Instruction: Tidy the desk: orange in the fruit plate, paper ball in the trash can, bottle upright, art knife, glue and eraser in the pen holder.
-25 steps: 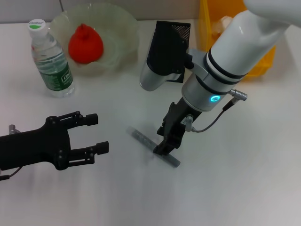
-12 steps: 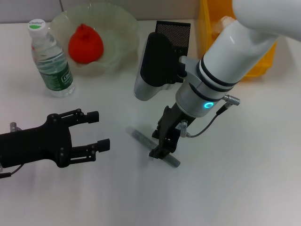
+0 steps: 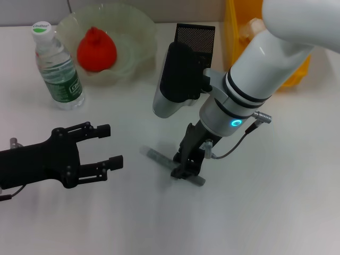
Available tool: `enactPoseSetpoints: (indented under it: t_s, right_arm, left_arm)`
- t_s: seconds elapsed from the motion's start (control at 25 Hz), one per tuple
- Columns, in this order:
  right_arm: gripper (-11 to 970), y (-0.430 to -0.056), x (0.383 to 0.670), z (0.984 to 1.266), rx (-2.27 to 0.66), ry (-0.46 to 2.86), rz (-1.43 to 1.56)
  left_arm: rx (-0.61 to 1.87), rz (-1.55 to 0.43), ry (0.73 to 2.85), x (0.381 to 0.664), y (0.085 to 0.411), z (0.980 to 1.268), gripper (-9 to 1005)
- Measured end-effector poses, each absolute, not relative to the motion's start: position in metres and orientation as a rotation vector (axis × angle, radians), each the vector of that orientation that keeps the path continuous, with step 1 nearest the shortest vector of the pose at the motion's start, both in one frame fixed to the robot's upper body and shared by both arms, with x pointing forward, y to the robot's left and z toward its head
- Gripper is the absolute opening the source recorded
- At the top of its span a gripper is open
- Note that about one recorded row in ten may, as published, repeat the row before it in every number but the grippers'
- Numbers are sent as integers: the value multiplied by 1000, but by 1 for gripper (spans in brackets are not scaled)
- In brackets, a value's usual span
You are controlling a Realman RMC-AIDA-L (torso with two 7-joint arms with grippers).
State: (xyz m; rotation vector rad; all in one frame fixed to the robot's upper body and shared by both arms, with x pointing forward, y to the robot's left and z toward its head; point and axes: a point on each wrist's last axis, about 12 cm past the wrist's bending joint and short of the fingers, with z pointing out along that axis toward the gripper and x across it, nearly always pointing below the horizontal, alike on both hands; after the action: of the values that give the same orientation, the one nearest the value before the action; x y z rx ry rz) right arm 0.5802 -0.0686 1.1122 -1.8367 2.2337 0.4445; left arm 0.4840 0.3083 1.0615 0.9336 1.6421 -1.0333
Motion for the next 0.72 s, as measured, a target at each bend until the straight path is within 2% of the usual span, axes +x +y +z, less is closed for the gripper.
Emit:
enactPoseSetpoints:
  t_s: [0.32,0.4,0.72]
  right_arm:
    - [334,-68,580,1112,-1823,2256,446]
    - [242,-68,580,1113,-1821,2263,442]
    - [136,-69,583,1115,-1794,2264,455]
  left_arm:
    - [930,-1033,1642,483,309,1061,798]
    - [930,-1033,1642,483,309,1061,798]
    - [931,-1030,1637,483,309,1062,798]
